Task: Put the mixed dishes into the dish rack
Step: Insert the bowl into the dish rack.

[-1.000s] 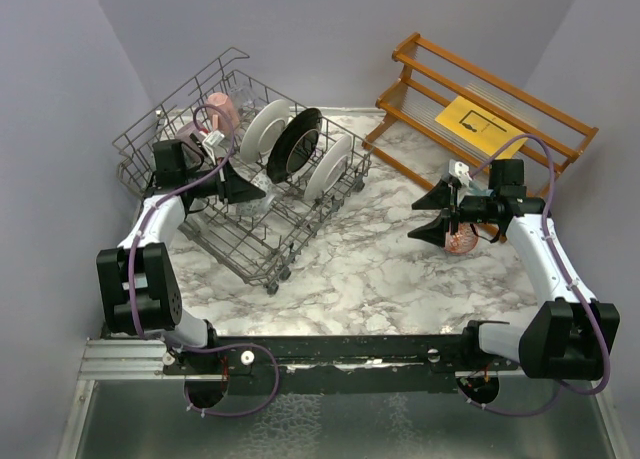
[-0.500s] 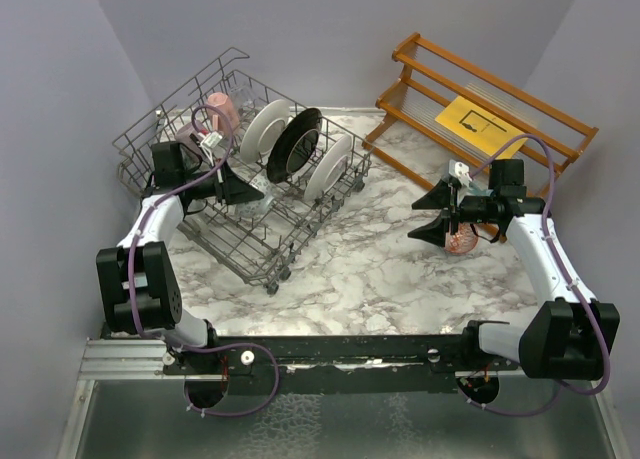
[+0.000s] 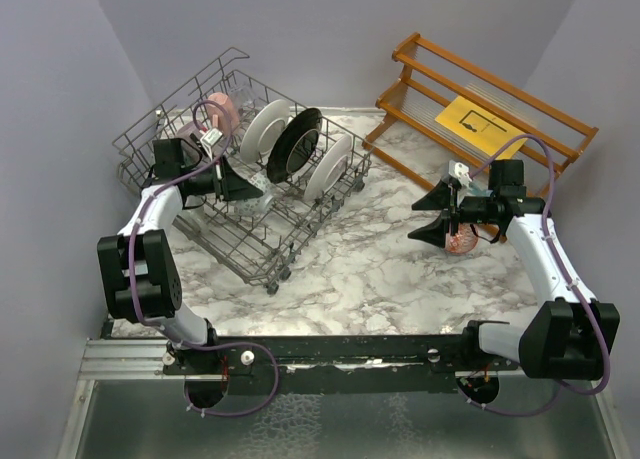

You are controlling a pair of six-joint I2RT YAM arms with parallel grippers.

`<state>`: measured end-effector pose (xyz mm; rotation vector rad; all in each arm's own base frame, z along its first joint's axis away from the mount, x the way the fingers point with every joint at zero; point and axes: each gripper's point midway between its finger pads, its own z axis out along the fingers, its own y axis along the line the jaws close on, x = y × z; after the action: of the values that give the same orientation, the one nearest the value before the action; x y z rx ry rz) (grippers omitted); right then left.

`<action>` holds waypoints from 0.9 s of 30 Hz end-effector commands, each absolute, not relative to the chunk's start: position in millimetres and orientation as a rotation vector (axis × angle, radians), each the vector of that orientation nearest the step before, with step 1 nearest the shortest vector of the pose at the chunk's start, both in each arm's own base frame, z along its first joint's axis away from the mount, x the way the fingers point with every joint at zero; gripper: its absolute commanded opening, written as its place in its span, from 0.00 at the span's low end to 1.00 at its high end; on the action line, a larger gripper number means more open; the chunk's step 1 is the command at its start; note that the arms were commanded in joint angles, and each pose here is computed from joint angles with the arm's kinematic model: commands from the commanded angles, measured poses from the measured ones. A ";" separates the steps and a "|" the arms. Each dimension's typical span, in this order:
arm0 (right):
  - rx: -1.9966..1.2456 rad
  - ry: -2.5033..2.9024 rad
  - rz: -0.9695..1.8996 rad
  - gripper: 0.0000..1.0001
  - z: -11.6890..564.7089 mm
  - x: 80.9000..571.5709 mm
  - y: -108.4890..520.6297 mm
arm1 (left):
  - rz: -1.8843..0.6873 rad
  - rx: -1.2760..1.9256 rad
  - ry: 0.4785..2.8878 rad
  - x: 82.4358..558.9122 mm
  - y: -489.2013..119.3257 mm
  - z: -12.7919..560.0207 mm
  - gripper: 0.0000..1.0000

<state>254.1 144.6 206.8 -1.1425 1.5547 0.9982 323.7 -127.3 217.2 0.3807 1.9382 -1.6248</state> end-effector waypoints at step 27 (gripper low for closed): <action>-1.156 1.517 1.011 0.76 213.2 250.5 146.0 | -1.721 0.281 2.018 330.0 -120.5 174.1 0.12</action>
<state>251.0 144.8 204.6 -1.1473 1.5579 1.0081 337.1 -115.0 174.6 0.2587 2.0298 -1.6861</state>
